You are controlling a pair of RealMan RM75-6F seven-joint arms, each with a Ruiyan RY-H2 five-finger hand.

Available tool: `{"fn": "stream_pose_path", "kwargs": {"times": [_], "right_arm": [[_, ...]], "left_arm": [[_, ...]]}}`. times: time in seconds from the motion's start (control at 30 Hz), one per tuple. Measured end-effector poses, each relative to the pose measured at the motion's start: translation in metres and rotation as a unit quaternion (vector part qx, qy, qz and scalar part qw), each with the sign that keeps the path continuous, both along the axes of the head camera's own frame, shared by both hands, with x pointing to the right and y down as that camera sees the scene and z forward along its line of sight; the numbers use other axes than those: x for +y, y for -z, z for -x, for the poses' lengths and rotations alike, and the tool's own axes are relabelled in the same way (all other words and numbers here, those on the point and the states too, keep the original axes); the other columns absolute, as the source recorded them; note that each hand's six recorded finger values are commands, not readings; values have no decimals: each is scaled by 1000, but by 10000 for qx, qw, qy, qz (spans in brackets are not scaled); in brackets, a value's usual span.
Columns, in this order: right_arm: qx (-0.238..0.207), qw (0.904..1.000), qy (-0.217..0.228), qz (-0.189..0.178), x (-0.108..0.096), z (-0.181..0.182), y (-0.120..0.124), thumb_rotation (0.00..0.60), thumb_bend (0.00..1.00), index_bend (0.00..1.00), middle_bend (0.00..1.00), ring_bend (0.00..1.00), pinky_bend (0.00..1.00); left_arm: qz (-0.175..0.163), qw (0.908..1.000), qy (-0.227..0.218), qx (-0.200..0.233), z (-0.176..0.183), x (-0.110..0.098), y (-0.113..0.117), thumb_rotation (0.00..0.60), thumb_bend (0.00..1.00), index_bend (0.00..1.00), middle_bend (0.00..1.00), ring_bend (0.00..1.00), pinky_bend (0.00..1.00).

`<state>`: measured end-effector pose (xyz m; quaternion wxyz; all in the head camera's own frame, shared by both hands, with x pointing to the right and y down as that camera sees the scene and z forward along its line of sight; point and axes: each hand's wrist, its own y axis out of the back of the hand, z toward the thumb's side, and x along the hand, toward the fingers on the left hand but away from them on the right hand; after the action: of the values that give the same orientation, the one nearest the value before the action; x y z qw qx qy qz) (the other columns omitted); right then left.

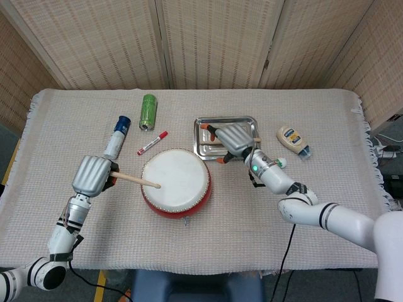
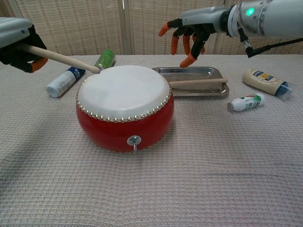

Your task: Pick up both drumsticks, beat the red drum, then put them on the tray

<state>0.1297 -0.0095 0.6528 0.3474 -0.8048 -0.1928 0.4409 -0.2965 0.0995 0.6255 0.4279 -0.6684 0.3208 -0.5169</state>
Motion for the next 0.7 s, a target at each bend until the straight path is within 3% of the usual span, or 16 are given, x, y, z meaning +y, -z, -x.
{"fn": "stream_pose_path", "kwargs": {"times": [0.27, 0.53, 0.7], "right_arm": [[-77, 9996, -84, 258, 33, -5, 66, 600, 41, 118, 333, 682, 848], [-220, 9981, -113, 563, 46, 23, 77, 600, 33, 138, 332, 807, 936], [-329, 9972, -38, 666, 50, 50, 78, 600, 34, 143, 332, 828, 946]], "left_arm": [[91, 9998, 193, -33, -28, -5, -4, 600, 565, 909, 1000, 1000, 1000], [-32, 9991, 410, 29, -55, -10, 3, 600, 566, 909, 1000, 1000, 1000], [30, 9989, 467, -51, -69, -12, 1, 600, 565, 908, 1000, 1000, 1000]]}}
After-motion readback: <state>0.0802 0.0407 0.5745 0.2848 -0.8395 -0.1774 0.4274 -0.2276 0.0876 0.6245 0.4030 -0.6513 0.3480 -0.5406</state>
